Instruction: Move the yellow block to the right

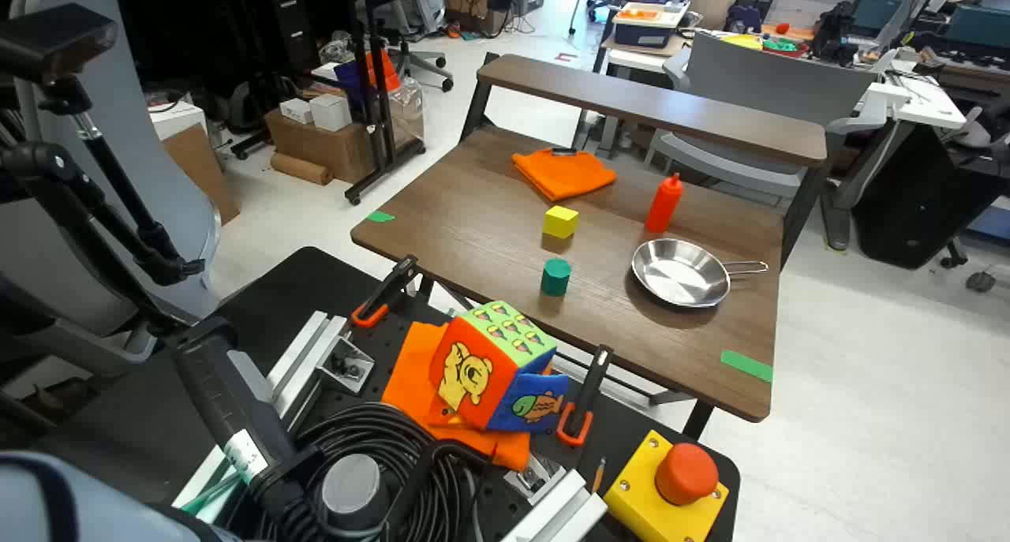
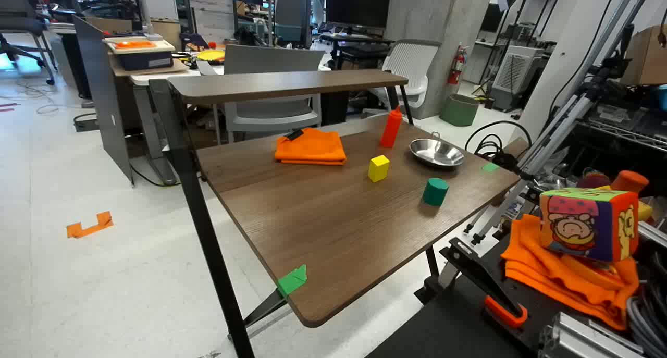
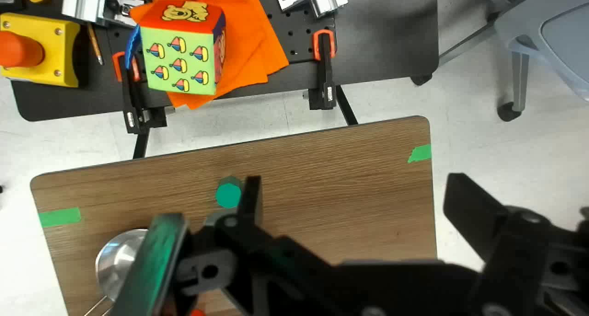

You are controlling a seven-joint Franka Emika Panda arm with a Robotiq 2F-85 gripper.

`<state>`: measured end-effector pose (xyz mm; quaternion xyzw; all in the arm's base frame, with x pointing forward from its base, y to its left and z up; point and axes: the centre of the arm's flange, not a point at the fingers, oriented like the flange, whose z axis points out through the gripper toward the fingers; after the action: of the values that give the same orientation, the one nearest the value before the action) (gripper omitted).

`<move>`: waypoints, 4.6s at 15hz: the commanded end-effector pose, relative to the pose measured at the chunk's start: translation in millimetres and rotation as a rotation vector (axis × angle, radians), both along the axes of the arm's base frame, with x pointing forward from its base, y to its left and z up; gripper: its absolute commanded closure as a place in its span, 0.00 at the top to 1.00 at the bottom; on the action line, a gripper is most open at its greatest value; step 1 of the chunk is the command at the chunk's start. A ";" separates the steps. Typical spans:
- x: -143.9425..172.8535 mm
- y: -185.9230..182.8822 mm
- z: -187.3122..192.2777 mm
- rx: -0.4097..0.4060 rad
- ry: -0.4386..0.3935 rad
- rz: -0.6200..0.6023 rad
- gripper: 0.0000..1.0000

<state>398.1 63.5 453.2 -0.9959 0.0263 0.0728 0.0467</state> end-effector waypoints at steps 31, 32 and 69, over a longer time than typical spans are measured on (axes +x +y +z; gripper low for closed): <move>212.0 -13.7 -248.3 -0.159 0.017 0.134 1.00; 221.6 -13.1 -261.1 -0.164 0.029 0.132 1.00; 287.5 -245.2 -169.7 -0.041 0.041 -0.339 0.17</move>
<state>672.5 -144.5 287.9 -0.9819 0.1740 0.0724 0.0209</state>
